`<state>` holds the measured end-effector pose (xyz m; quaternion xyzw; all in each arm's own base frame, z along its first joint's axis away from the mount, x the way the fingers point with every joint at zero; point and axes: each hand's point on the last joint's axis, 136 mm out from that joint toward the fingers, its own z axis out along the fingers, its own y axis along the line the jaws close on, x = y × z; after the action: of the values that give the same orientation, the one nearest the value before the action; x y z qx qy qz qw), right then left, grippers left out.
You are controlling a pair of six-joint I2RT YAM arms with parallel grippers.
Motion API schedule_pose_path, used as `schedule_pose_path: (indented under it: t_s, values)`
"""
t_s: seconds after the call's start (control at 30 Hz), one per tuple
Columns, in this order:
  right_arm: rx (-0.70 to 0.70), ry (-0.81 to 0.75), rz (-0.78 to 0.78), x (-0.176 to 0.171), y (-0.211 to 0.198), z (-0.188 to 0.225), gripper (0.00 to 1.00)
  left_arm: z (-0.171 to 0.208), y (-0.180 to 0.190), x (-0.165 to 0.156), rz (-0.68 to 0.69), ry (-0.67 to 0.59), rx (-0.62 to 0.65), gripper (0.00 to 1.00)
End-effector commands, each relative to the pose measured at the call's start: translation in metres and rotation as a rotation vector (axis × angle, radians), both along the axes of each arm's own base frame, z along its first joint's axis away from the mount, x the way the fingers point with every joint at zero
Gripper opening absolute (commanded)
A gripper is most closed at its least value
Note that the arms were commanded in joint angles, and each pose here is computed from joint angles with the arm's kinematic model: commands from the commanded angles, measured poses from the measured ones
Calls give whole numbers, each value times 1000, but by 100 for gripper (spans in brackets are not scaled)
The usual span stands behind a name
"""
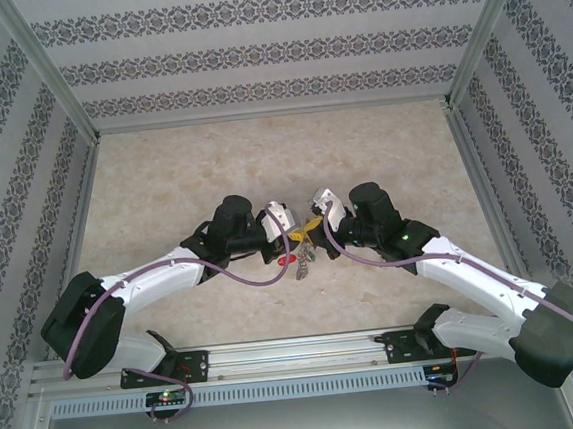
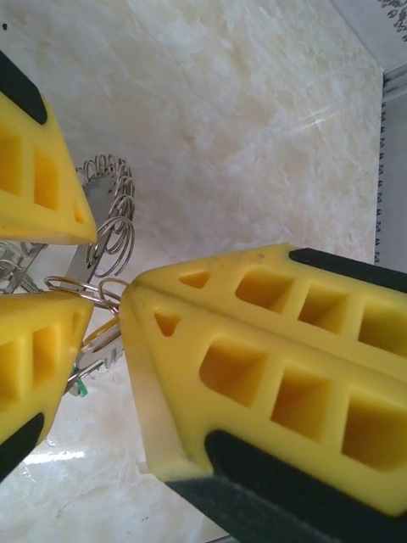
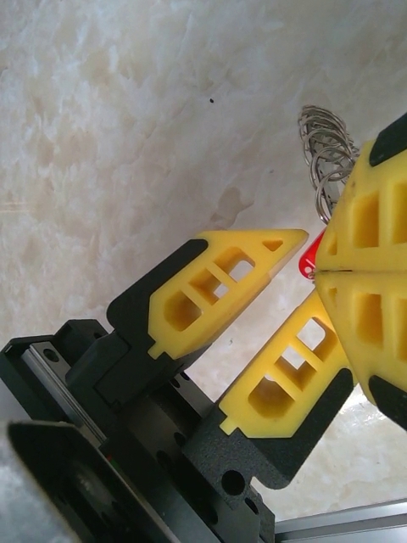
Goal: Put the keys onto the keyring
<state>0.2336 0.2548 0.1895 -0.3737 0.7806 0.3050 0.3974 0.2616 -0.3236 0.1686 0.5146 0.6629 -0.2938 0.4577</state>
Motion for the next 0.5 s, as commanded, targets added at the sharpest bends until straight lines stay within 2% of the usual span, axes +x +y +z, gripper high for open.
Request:
schedule_pose_path:
  t_s: [0.0,0.2,0.47]
  values:
    - [43,-57,51,-1,11,24,0,4,-7,-2,-32,-14,13,21]
    - [46,-60,52,0,13,26,0,3,-7,-3,-41,-13,22,22]
    - [25,-68,4,2,5,23,0,2,-6,1,-17,-32,29,4]
